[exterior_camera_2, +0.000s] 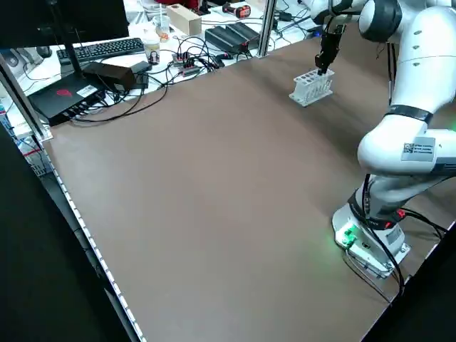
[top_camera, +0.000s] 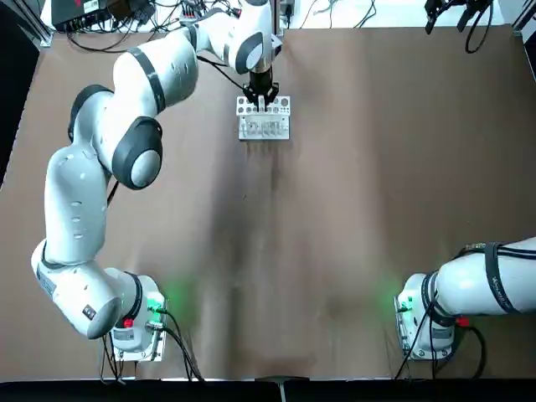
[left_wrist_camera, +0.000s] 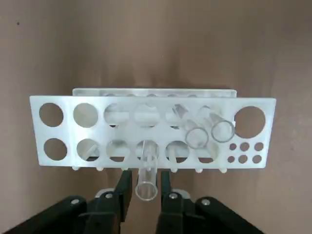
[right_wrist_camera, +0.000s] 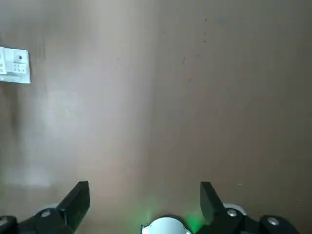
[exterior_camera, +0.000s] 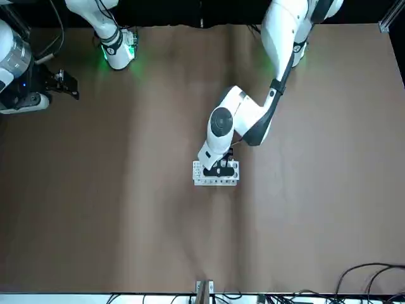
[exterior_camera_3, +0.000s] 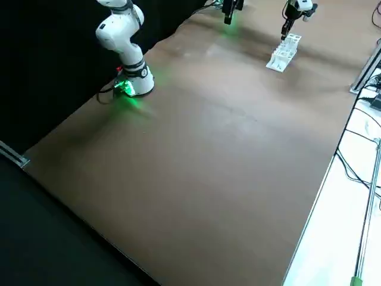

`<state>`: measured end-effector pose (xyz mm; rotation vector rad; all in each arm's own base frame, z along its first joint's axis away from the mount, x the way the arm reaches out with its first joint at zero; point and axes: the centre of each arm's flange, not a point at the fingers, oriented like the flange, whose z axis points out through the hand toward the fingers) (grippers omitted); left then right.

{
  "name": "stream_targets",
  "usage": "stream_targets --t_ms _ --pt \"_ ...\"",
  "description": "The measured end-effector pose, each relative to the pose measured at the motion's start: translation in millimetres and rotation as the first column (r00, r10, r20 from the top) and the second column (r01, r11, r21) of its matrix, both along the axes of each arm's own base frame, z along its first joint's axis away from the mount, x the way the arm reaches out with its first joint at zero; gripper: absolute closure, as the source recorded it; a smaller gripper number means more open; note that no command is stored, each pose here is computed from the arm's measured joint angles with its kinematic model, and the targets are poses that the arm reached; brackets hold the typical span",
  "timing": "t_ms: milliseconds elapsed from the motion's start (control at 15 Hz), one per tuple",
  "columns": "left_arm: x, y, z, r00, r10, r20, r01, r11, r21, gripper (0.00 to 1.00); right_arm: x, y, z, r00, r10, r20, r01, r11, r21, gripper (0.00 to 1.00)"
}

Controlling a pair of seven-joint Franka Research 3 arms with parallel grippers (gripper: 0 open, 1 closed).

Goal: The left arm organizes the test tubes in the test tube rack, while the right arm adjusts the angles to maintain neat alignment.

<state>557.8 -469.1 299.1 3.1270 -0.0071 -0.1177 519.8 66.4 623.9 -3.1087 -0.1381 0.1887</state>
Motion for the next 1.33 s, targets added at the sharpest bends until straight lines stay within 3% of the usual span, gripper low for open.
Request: stream_targets --t_ms 1000,1333 --pt "1.5 0.1 0.6 1.0 -0.003 0.008 0.003 1.0 -0.005 0.69 0.0 0.3 0.0 1.0 0.001 0.0 -0.001 1.0 0.0 0.0" --pt "1.3 0.2 -0.4 1.0 -0.003 0.006 0.003 1.0 -0.004 0.74 0.0 0.3 0.0 1.0 0.001 0.0 -0.001 1.0 0.0 0.0"
